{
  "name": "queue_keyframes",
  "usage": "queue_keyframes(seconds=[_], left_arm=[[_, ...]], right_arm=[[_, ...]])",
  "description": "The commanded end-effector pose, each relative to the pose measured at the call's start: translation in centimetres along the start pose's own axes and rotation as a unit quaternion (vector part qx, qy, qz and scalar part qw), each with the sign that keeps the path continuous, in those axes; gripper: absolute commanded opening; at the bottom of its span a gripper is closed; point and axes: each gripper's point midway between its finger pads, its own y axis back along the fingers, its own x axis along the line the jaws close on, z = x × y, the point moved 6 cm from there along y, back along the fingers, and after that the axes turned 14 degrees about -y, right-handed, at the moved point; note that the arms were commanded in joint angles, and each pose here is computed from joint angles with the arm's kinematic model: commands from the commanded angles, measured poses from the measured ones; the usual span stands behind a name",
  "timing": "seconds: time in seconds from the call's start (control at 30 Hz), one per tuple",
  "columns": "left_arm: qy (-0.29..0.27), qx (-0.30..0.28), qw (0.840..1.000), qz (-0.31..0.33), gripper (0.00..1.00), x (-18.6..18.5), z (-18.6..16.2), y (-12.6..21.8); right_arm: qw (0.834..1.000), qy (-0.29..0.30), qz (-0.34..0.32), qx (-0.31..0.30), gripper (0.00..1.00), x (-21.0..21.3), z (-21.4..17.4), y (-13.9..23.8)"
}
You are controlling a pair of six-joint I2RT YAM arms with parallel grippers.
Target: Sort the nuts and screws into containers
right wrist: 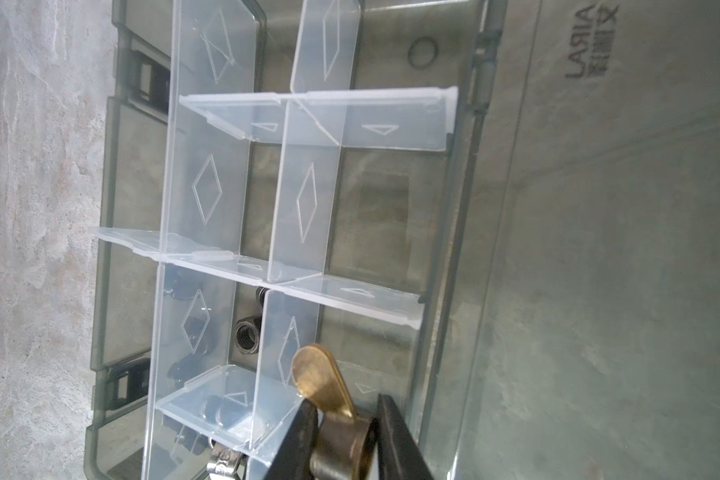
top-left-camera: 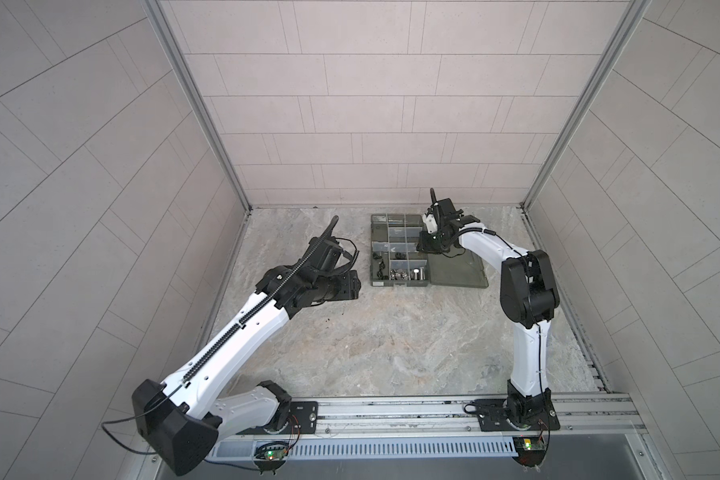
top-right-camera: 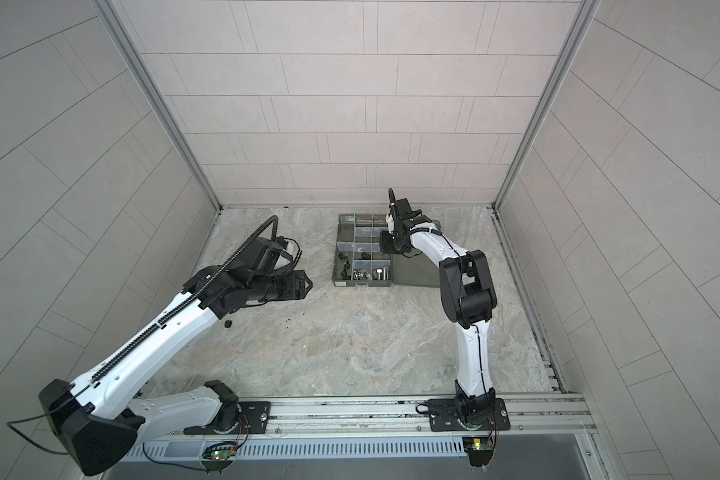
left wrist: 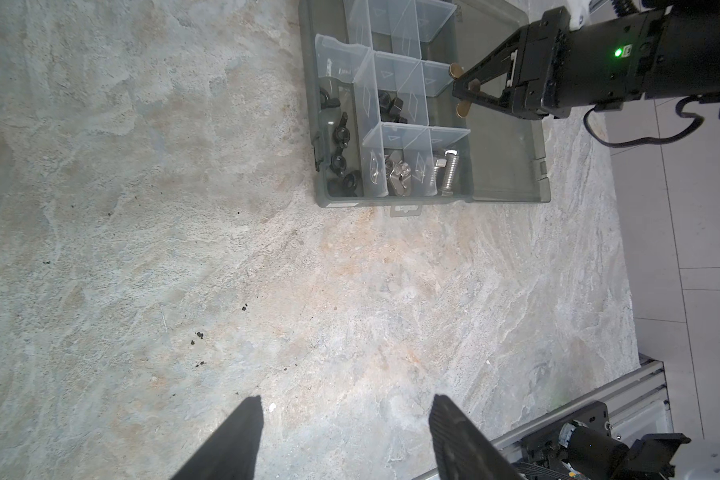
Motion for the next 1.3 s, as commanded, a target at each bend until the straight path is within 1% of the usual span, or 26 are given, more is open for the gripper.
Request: queue_keyframes(seconds=[0.0,0.13,0.17,0.2,0.27,0.33,0.37,0.43,0.53,0.6,0.7,0.8,0.87,0.93,1.0,1.03,1.07,1.17,1.23,1.27], left_arm=[[-0.008,-0.011,1.000,-0.008,0.69,-0.2,0.9,0.1],[-0.010,-0.008,1.000,-0.008,0.70,-0.2,1.0,-0.1],[-0.009,-0.009,1.000,-0.004,0.70,-0.1,1.1,-0.1],[-0.010,-0.010,1.000,-0.001,0.70,-0.1,1.1,-0.1],[-0.011,-0.018,1.000,0.011,0.74,0.2,1.1,0.3],[-0.011,-0.032,0.999,0.036,0.82,0.9,1.1,0.5],[-0.009,-0.042,0.998,0.055,0.94,1.4,1.1,0.7],[-0.006,-0.055,0.995,0.088,1.00,2.2,1.1,0.7],[0.005,-0.082,0.988,0.134,1.00,3.2,2.0,0.7],[0.014,-0.102,0.984,0.148,1.00,3.5,2.5,0.3],[0.028,-0.129,0.973,0.187,1.00,4.6,2.7,-0.8],[0.029,-0.162,0.956,0.243,1.00,6.3,2.2,-1.9],[0.015,-0.183,0.946,0.268,1.00,7.1,1.8,-2.8],[-0.001,-0.192,0.934,0.301,1.00,8.1,1.1,-3.7],[-0.023,-0.204,0.926,0.317,1.00,8.6,0.8,-4.7],[-0.044,-0.205,0.922,0.324,1.00,8.8,0.7,-5.2],[-0.057,-0.207,0.916,0.339,1.00,9.0,0.7,-5.3],[-0.079,-0.203,0.886,0.408,1.00,10.2,0.7,-5.0],[-0.111,-0.205,0.870,0.434,1.00,10.6,0.6,-5.1],[-0.120,-0.210,0.862,0.445,1.00,10.8,0.5,-5.2]], right_arm=[[1.000,-0.004,0.009,-0.004,0.40,0.3,0.5,0.1],[1.000,-0.003,0.022,-0.012,0.76,0.6,0.6,0.7],[0.999,-0.001,0.028,-0.018,0.93,0.9,0.7,1.2],[0.999,0.001,0.036,-0.022,0.99,1.2,0.8,1.8],[0.998,0.007,0.055,-0.041,0.99,2.2,0.9,4.1],[0.996,0.014,0.068,-0.063,0.99,2.8,1.0,6.5],[0.994,0.019,0.071,-0.076,0.99,3.1,1.0,8.0],[0.992,0.034,0.072,-0.101,0.99,3.3,0.8,10.4],[0.987,0.050,0.047,-0.145,0.99,2.8,0.5,13.4],[0.983,0.058,0.023,-0.171,0.99,2.1,0.0,15.1],[0.978,0.052,-0.031,-0.201,0.99,0.2,-0.7,17.3],[0.968,0.068,-0.077,-0.227,0.99,-1.6,-1.8,18.8],[0.959,0.086,-0.116,-0.244,0.99,-2.9,-2.5,19.4],[0.948,0.111,-0.143,-0.261,0.99,-4.1,-3.3,19.4],[0.934,0.116,-0.181,-0.286,0.99,-5.7,-4.1,19.4],[0.926,0.110,-0.200,-0.301,0.99,-6.6,-4.5,19.5],[0.922,0.106,-0.206,-0.311,0.99,-7.3,-4.8,19.4],[0.908,0.099,-0.217,-0.344,0.99,-9.4,-5.9,19.3],[0.890,0.092,-0.225,-0.385,0.99,-10.6,-6.6,19.7],[0.885,0.087,-0.227,-0.398,0.99,-11.2,-7.1,19.7]])
